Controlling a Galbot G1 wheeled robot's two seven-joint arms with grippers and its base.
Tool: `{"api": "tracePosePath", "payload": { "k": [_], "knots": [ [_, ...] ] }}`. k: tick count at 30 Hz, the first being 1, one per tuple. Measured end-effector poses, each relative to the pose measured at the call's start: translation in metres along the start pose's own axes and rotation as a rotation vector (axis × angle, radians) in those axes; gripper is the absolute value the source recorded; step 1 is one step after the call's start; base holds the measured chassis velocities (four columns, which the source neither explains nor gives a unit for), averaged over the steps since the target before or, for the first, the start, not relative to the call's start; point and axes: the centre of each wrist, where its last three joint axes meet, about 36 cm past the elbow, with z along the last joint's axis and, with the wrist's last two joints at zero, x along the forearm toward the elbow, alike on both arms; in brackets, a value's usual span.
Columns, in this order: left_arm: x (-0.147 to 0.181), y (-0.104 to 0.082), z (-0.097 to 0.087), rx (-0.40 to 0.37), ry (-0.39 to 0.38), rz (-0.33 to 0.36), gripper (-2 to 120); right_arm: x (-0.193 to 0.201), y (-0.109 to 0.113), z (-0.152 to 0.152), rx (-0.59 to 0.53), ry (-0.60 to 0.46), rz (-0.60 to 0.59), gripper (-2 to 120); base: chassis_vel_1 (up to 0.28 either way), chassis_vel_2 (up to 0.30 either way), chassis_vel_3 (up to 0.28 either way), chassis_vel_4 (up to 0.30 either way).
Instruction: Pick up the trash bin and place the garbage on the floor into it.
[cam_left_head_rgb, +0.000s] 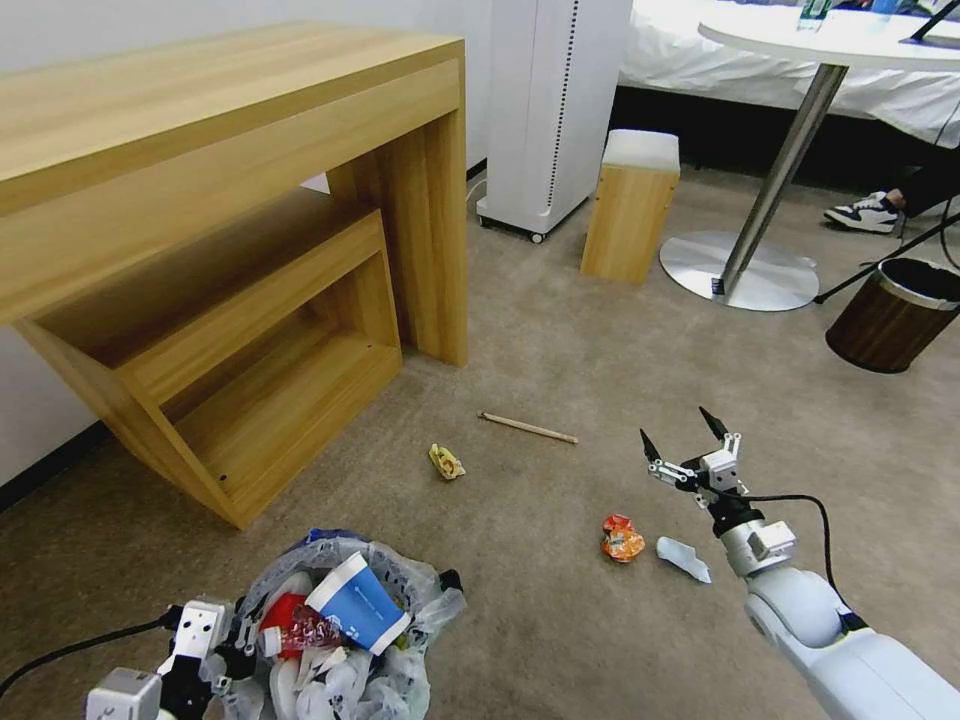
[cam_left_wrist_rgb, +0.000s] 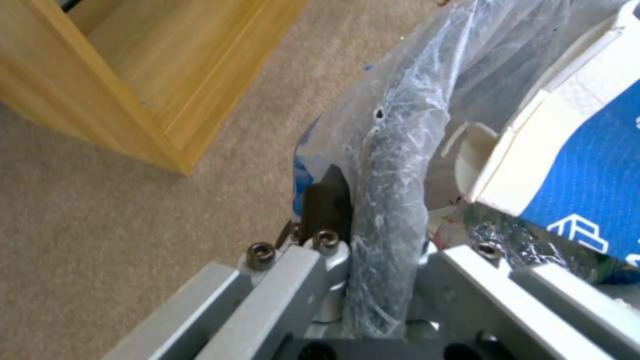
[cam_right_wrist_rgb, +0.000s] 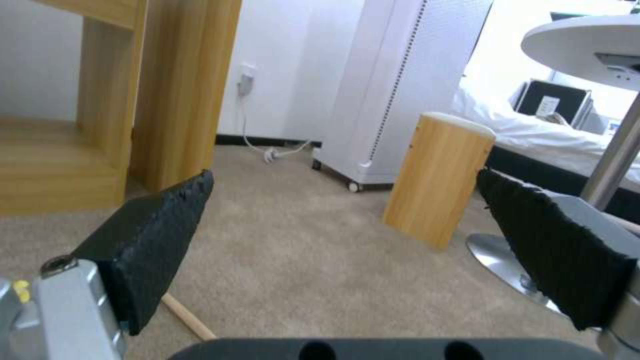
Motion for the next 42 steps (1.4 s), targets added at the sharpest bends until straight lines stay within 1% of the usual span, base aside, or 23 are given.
{"api": "tracePosePath", "payload": {
  "k": [6, 16, 23, 35, 42],
  "knots": [
    [0.003, -0.003, 0.0, 0.002, 0.003, 0.005, 0, 0.003, 0.004, -0.002, -0.011, 0.0, -0.003, 100, 0.0, 0.0, 0.0, 0.0],
    [0.004, -0.002, -0.001, -0.007, -0.001, 0.004, 0, 0.004, 0.008, -0.003, -0.019, 0.001, -0.013, 100, 0.0, 0.0, 0.0, 0.0],
    [0.004, -0.003, 0.003, -0.015, 0.004, 0.004, 0, 0.003, 0.013, -0.002, -0.024, 0.003, -0.021, 100, 0.0, 0.0, 0.0, 0.0],
    [0.004, -0.004, 0.006, -0.022, 0.001, 0.004, 0, 0.0, 0.014, -0.002, -0.027, 0.001, -0.024, 100, 0.0, 0.0, 0.0, 0.0],
    [0.005, -0.007, 0.008, -0.016, 0.005, 0.017, 0, 0.0, 0.016, -0.002, -0.034, -0.002, -0.028, 100, -0.067, 0.046, 0.066, -0.063]
  ]
}}
